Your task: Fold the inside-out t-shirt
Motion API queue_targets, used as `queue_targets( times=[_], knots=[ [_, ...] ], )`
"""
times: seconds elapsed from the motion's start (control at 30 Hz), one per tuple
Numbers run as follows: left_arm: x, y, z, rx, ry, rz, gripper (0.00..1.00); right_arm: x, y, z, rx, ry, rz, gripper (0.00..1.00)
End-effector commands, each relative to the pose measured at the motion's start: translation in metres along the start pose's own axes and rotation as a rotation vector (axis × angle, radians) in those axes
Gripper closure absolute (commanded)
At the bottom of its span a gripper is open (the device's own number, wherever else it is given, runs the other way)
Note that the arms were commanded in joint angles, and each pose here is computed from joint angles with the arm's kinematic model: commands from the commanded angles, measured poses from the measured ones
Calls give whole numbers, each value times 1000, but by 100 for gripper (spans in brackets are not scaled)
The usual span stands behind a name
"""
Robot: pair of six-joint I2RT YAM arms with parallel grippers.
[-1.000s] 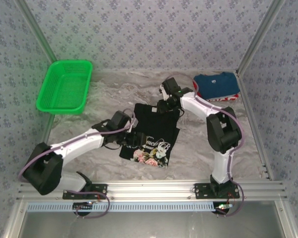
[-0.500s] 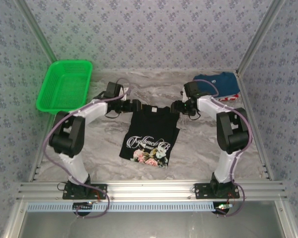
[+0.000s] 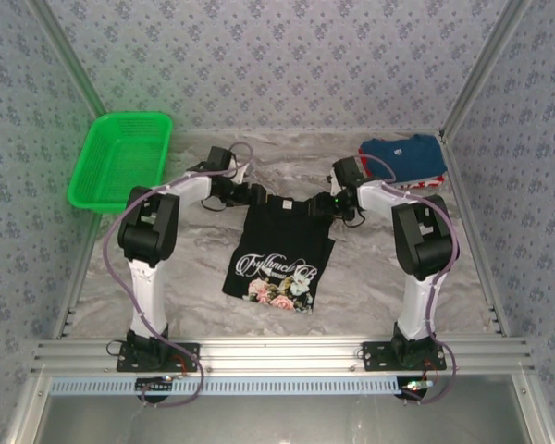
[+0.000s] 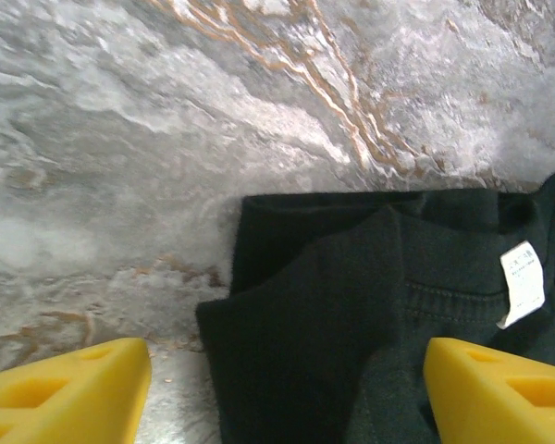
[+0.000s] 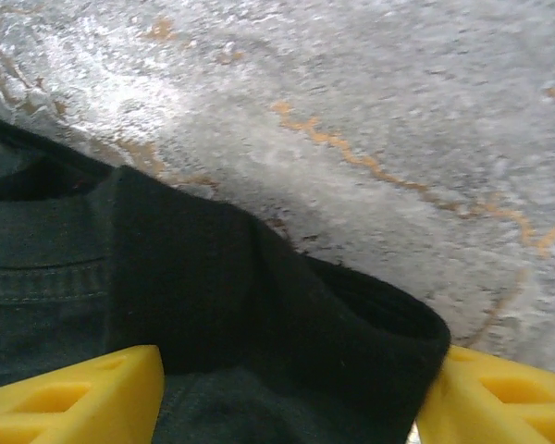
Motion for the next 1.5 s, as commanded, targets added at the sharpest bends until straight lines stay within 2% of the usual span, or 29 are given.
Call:
queue_targets(
  times=[0.0, 0.33, 0.8, 1.0, 1.17, 1.3, 1.47],
  knots=[
    [-5, -13, -16, 74, 4, -65, 27, 8, -12, -8, 33, -9, 24, 31],
    [-6, -23, -36, 128, 31, -137, 42, 18, -24, -16, 52, -11, 40, 40],
    [-19, -26, -31, 134, 30, -223, 72, 36, -26, -12, 41, 4, 120, 56],
    [-15, -22, -26, 111, 51, -219, 86, 41, -29, -8, 34, 4, 159, 66],
    [-12, -13, -16, 62, 59, -208, 100, 48, -27, 4, 12, 14, 198, 84],
    [-10, -1, -2, 6, 74, -206, 100, 53, -14, 23, -41, 25, 222, 99],
    [-8, 28, 28, -107, 98, -209, 100, 68, 16, 55, -142, 33, 292, 100]
  ],
)
Point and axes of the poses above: each hand's point on the last joint's axis, 136 mm out from that joint toward the fingers, its own y axis back along the fingers, its own x axis along the line the jaws close on, z = x × y, the point moved 3 cm from there along y, back along the fingers, and after that the axes turned 2 degrees about -y, right-handed, at the moved point
